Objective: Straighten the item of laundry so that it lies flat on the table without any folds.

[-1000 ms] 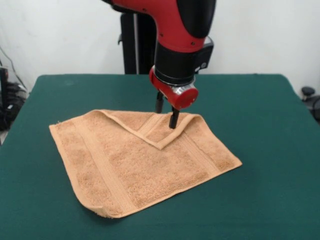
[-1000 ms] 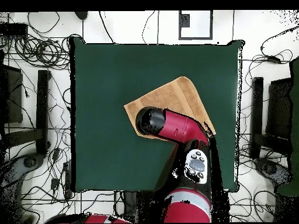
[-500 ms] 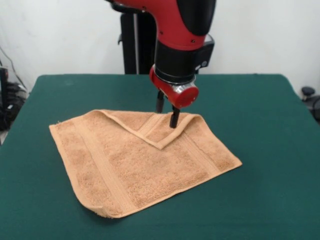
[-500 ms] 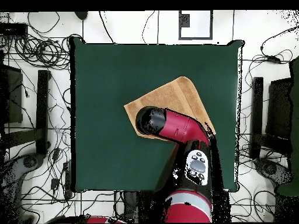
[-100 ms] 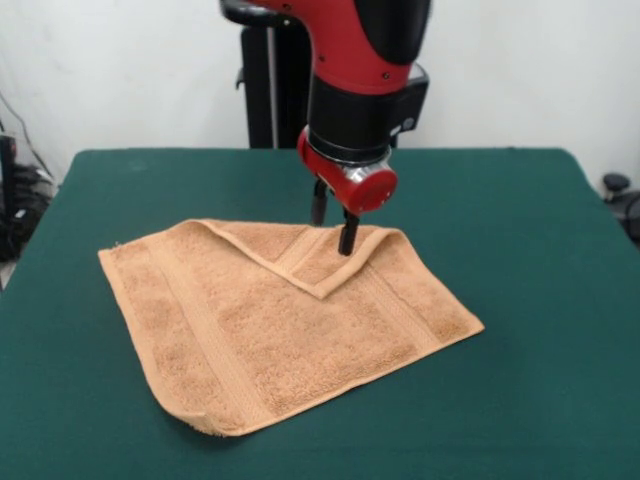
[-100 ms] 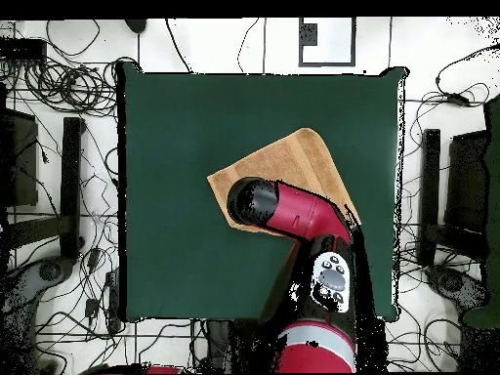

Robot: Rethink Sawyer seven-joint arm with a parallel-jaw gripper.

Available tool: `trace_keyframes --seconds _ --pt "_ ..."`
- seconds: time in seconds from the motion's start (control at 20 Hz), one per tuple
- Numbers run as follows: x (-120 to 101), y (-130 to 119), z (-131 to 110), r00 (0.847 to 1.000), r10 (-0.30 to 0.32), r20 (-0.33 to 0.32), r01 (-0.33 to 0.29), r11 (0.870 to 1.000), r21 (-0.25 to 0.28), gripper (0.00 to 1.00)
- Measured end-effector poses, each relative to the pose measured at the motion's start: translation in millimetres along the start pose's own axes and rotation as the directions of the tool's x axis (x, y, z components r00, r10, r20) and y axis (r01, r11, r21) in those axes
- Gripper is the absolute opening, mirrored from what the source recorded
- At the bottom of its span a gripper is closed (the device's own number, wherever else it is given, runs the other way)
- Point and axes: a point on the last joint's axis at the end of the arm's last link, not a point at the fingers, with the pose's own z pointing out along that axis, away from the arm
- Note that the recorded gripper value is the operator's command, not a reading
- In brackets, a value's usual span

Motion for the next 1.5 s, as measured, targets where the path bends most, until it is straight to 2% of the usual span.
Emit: trace_keyframes --seconds 0.75,1.1,1.5 --pt "0 14 4 0.999 -0.002 0.042 0.005 0.997 -0.075 1.0" --pt "6 25 7 0.998 -0.009 0.06 0.016 0.993 -0.12 1.0" --pt "8 30 8 0.996 -0.012 0.083 0.024 0.99 -0.141 1.0"
